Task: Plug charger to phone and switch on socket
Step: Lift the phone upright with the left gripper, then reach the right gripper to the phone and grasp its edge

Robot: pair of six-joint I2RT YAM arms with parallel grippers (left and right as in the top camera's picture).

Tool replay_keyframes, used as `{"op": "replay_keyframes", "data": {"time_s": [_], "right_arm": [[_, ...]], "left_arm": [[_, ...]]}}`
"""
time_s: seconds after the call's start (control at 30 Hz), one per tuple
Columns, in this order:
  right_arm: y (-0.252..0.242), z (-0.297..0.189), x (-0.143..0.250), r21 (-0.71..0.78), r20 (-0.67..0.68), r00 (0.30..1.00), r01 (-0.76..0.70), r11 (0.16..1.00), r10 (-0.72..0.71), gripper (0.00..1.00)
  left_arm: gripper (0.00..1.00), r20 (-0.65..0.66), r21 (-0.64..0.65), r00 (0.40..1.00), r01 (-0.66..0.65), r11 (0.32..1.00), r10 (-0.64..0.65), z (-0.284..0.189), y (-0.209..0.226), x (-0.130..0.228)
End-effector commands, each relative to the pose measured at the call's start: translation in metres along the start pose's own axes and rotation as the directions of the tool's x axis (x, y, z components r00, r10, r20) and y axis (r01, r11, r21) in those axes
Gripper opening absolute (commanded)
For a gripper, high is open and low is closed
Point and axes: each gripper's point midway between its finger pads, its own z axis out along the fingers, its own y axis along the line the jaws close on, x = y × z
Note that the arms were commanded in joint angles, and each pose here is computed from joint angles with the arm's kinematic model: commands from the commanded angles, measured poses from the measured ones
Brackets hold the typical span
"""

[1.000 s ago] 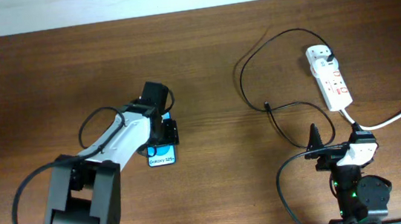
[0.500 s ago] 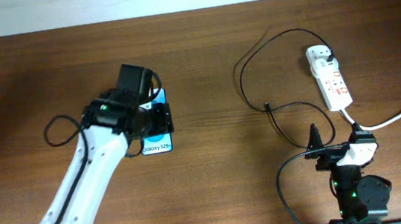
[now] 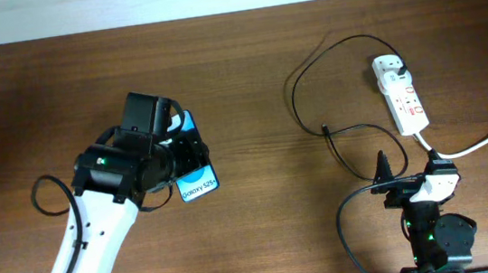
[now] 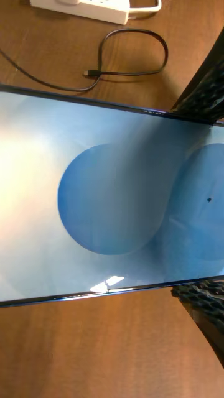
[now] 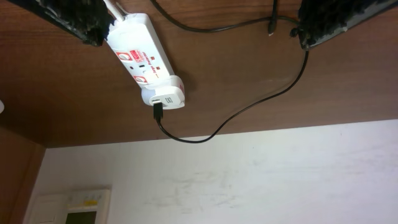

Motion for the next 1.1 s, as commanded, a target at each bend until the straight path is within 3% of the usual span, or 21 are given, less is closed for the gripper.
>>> {"op": "replay_keyframes", "data": {"time_s": [0.0,0.33,0.37,0.43,0.47,0.5,0.6,0.73,0.87,1.0,1.07], "right_arm": [[-0.002,0.000,0.003,0.008,-0.004,1.000,0.006,1.000,-0.006,0.98],[0.002,0.000,0.002,-0.015,-0.005,1.000,0.003,1.000,-0.003,0.98],[0.013,0.000,0.002,-0.077,-0.008,0.998,-0.069,0.995,0.068,0.98],[0.034,-0.004,0.000,-0.194,-0.060,0.954,-0.298,0.935,0.292,0.98],[0.054,-0.009,0.000,-0.288,-0.136,0.906,-0.424,0.859,0.402,0.98],[0.067,-0.014,0.000,-0.349,-0.180,0.892,-0.451,0.821,0.413,0.98],[0.113,-0.043,0.005,-0.578,-0.324,0.888,-0.460,0.675,0.327,0.98],[0.160,-0.112,0.012,-0.803,-0.484,0.867,-0.495,0.331,0.122,0.98],[0.162,-0.118,0.012,-0.695,-0.646,0.745,-0.664,0.276,0.167,0.98],[0.159,-0.108,0.012,-0.680,-0.632,0.747,-0.662,0.316,0.205,0.98],[0.157,-0.104,0.012,-0.640,-0.660,0.713,-0.698,0.319,0.235,0.98]], "left_arm": [[0.45,0.021,0.036,0.994,0.105,0.994,-0.105,-0.013,-0.006,-0.003],[0.44,0.037,0.021,0.947,0.319,0.947,-0.320,-0.013,-0.002,-0.006],[0.44,0.035,0.022,0.939,0.342,0.939,-0.343,-0.013,-0.002,-0.006],[0.43,-0.002,0.046,0.934,0.357,0.933,-0.357,-0.013,-0.008,-0.002],[0.41,-0.066,0.087,0.936,0.351,0.932,-0.347,-0.013,-0.018,0.006],[0.41,-0.106,0.117,0.943,0.327,0.938,-0.316,-0.015,-0.025,0.012],[0.43,-0.220,0.177,0.943,0.289,0.941,-0.248,-0.019,-0.039,0.031],[0.43,-0.322,0.183,0.913,0.321,0.929,-0.252,-0.012,-0.045,0.041],[0.43,-0.397,0.134,0.876,0.350,0.927,-0.274,0.012,-0.046,0.044],[0.45,-0.381,0.102,0.880,0.346,0.933,-0.284,0.020,-0.040,0.041],[0.45,-0.363,0.111,0.888,0.341,0.933,-0.281,0.021,-0.041,0.037]]}}
